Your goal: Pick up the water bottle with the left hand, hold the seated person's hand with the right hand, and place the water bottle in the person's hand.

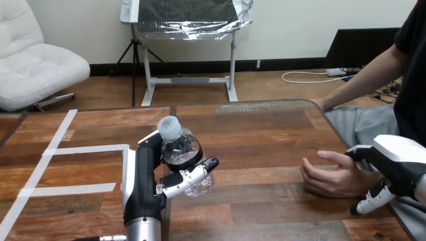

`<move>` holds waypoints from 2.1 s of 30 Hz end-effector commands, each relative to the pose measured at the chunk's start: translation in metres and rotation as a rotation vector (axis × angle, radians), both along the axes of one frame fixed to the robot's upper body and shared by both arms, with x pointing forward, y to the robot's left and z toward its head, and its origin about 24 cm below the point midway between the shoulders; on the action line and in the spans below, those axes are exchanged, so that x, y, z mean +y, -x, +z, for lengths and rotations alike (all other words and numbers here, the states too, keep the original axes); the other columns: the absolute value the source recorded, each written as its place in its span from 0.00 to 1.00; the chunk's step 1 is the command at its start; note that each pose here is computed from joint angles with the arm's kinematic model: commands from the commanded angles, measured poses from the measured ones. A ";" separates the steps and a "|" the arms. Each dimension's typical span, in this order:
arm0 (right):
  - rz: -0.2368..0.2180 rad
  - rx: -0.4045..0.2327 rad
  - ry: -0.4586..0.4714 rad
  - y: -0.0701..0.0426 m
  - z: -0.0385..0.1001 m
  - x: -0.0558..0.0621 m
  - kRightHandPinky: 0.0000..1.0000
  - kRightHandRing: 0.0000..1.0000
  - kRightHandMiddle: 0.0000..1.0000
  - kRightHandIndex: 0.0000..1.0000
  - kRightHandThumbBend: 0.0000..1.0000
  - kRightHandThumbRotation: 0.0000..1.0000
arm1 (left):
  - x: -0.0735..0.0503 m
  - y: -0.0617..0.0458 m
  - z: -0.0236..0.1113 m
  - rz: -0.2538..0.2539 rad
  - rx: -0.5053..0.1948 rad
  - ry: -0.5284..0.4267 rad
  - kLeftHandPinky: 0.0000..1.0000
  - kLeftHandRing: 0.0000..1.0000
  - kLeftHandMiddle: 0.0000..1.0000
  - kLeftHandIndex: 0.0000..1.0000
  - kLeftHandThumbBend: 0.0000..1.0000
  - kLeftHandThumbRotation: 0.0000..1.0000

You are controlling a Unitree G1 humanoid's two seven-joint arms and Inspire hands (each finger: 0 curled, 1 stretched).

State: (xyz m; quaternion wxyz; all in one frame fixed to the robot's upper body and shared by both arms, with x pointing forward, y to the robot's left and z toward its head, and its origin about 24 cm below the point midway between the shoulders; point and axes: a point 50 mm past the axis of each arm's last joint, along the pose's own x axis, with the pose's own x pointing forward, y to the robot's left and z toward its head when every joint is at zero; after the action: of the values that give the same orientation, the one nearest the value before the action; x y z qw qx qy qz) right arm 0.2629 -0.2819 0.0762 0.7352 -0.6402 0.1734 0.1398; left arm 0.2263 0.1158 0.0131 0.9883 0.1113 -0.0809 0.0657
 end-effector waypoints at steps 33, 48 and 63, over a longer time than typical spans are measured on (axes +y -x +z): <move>-0.044 0.029 0.129 -0.025 0.008 -0.011 0.79 0.85 0.85 0.82 0.75 0.00 | -0.003 -0.008 0.030 -0.019 -0.166 0.009 0.39 0.41 0.44 0.47 0.67 0.00; -0.050 0.038 0.178 -0.028 0.004 -0.016 0.78 0.84 0.85 0.81 0.75 0.00 | -0.004 -0.008 0.031 -0.023 -0.160 0.011 0.39 0.41 0.44 0.47 0.68 0.00; -0.055 0.066 0.234 -0.032 0.000 -0.019 0.76 0.83 0.84 0.81 0.73 0.00 | -0.004 -0.008 0.031 -0.022 -0.153 0.009 0.39 0.42 0.45 0.47 0.68 0.00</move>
State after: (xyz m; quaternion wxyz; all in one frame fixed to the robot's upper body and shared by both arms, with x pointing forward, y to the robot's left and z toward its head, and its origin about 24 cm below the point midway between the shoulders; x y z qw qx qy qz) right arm 0.2825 -0.2957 0.0576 0.6660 -0.6894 0.2457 0.1445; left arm 0.2244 0.1158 0.0169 0.9877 0.1100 -0.0904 0.0641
